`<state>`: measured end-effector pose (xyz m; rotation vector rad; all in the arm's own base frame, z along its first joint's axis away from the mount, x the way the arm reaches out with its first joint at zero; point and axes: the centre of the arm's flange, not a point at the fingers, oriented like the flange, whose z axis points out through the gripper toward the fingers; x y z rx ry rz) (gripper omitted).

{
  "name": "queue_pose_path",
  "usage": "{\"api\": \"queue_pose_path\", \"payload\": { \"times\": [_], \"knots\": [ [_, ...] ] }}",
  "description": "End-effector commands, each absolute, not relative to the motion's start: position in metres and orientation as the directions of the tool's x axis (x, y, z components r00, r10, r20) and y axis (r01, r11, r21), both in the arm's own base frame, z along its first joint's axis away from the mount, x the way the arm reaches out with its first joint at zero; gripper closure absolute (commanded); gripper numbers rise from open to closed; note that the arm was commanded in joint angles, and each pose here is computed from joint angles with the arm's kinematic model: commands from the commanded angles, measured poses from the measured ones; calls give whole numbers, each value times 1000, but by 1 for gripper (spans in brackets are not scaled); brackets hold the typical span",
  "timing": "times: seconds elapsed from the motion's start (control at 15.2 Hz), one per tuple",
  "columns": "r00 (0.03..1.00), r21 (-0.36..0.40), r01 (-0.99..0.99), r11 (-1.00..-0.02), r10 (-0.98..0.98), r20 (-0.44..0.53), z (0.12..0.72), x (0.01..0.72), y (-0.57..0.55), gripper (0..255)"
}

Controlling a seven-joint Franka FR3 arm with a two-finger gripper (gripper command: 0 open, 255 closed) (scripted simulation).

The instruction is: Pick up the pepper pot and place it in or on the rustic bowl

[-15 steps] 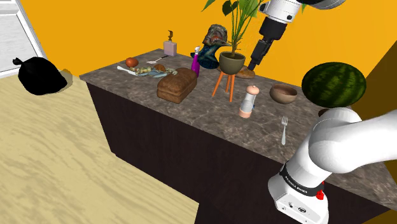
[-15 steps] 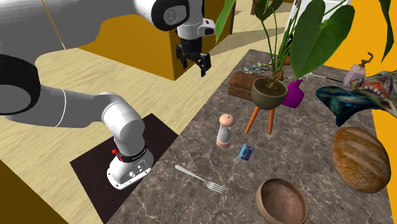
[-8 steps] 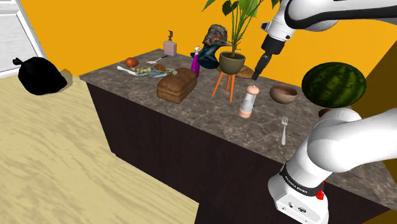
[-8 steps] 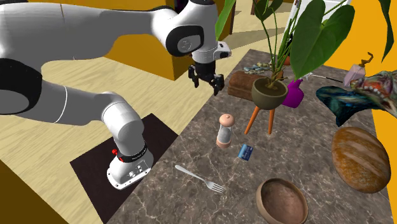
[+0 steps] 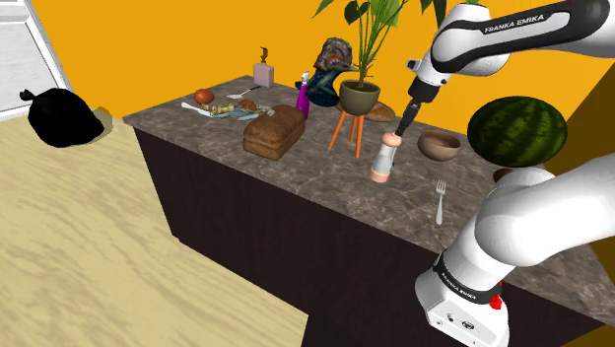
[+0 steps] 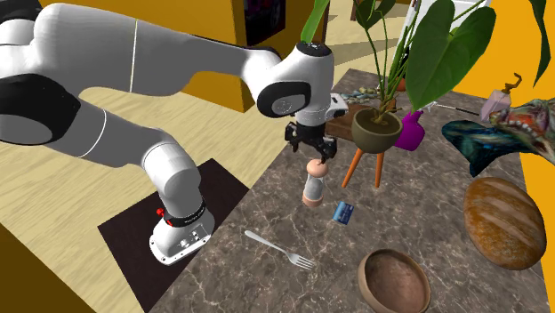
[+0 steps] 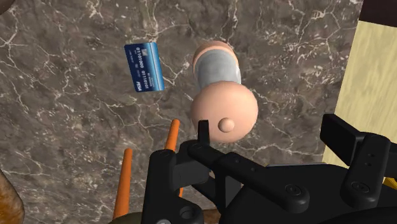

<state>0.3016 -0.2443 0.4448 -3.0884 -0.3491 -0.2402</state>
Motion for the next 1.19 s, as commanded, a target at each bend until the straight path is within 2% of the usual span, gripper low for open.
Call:
{"api": "queue_pose_path", "payload": {
  "times": [0.0, 0.59, 1.06, 1.12],
  "knots": [
    [960, 0, 236, -972, 233, 158, 432, 302, -263, 0],
    [959, 2, 239, -971, 237, 158, 387, 309, -268, 0],
    [959, 2, 239, -971, 237, 158, 387, 309, -268, 0],
    [959, 2, 239, -971, 237, 158, 387, 309, -268, 255]
  ]
}}
